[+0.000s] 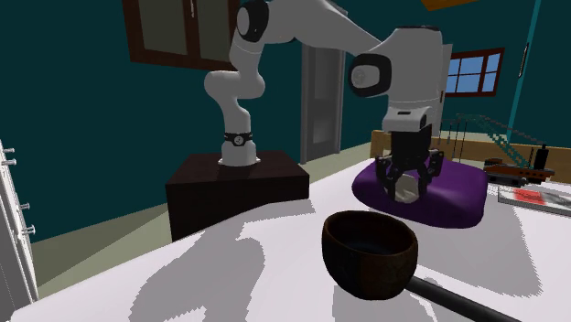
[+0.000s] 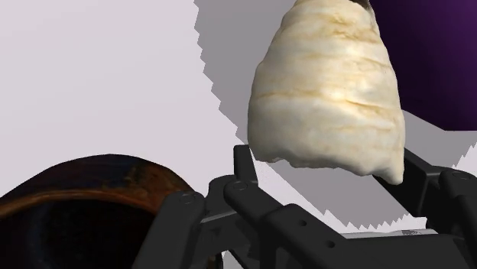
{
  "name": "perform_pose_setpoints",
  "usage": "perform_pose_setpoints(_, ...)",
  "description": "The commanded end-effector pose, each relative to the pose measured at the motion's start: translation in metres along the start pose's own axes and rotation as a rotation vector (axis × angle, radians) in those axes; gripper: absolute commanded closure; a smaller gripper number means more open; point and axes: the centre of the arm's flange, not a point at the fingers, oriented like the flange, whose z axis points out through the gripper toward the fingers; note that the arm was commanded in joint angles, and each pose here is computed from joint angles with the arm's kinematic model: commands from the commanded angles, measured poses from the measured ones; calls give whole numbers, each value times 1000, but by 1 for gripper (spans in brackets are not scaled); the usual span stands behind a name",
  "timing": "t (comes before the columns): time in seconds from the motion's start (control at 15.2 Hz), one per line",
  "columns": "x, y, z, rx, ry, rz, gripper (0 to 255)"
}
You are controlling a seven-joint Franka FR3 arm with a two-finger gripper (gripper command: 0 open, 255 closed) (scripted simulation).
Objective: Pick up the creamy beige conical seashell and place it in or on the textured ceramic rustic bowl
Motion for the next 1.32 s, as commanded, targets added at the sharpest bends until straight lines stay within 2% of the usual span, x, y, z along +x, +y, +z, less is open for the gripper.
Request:
perform_pose_setpoints(0.0, 0, -2, -10, 0, 0, 0, 255)
perform_pose_setpoints(0.79, -6, -9, -68, 0, 0, 0, 255)
perform_pose_setpoints(1.25, 56, 57, -87, 0, 0, 0, 255)
